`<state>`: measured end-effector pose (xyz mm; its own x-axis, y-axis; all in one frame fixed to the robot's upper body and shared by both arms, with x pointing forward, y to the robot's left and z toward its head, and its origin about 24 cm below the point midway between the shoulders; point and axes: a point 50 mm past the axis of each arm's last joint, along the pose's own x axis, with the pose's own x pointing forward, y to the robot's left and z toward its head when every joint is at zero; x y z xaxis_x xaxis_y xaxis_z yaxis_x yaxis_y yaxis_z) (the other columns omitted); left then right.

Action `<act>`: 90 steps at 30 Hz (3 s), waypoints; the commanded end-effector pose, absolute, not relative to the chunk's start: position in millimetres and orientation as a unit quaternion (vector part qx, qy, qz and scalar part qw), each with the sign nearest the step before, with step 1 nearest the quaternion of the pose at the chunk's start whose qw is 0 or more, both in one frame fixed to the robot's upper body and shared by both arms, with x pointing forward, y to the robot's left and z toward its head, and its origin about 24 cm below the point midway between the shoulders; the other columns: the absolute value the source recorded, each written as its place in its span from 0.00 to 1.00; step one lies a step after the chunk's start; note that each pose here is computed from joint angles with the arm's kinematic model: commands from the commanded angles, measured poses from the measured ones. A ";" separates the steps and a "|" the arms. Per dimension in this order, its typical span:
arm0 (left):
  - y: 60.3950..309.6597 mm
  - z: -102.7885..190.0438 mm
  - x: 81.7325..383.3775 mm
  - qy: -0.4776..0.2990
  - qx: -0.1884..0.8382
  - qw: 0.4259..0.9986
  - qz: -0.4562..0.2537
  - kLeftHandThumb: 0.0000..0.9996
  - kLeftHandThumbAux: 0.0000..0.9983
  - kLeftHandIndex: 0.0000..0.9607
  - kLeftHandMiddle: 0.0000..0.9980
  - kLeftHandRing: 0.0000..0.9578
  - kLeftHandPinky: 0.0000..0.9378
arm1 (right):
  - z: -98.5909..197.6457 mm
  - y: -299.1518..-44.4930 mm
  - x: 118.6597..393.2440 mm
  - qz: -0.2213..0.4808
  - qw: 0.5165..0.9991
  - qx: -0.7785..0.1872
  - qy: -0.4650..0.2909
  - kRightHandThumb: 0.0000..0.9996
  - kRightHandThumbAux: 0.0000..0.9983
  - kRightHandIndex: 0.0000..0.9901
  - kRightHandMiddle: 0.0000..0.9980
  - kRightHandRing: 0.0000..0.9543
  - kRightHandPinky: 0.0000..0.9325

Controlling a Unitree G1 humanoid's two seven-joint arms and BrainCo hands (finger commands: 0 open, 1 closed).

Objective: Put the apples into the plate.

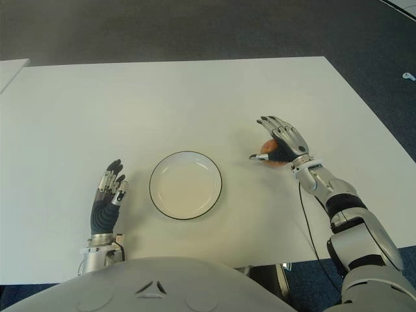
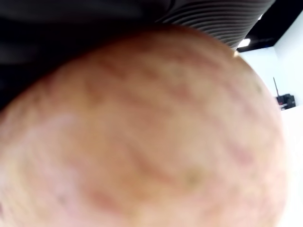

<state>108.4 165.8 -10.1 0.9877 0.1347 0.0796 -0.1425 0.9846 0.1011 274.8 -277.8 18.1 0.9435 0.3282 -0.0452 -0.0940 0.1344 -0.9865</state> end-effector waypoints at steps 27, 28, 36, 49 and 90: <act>160.8 -6.3 105.7 -0.023 0.052 0.997 0.057 0.00 0.44 0.00 0.00 0.00 0.00 | -15.7 -285.4 221.0 0.273 0.695 -0.665 -0.001 0.32 0.46 0.02 0.02 0.01 0.04; 160.6 -6.1 105.7 -0.023 0.052 0.997 0.057 0.00 0.43 0.00 0.00 0.00 0.00 | -15.3 -285.3 220.7 0.273 0.695 -0.665 -0.002 0.32 0.46 0.03 0.03 0.02 0.05; 159.9 -4.2 105.3 -0.024 0.052 0.997 0.054 0.00 0.43 0.00 0.00 0.00 0.00 | -12.8 -283.3 221.9 0.263 0.701 -0.663 -0.010 0.39 0.46 0.12 0.12 0.13 0.20; 162.1 0.9 102.6 -0.022 0.056 0.997 0.051 0.00 0.45 0.00 0.01 0.00 0.01 | -11.5 -284.2 225.8 0.241 0.714 -0.658 -0.011 0.54 0.47 0.38 0.42 0.42 0.43; 171.7 10.1 96.4 -0.020 0.076 0.995 0.053 0.00 0.41 0.01 0.01 0.00 0.00 | -3.3 -278.2 235.3 0.196 0.765 -0.612 -0.046 0.73 0.71 0.44 0.89 0.90 0.92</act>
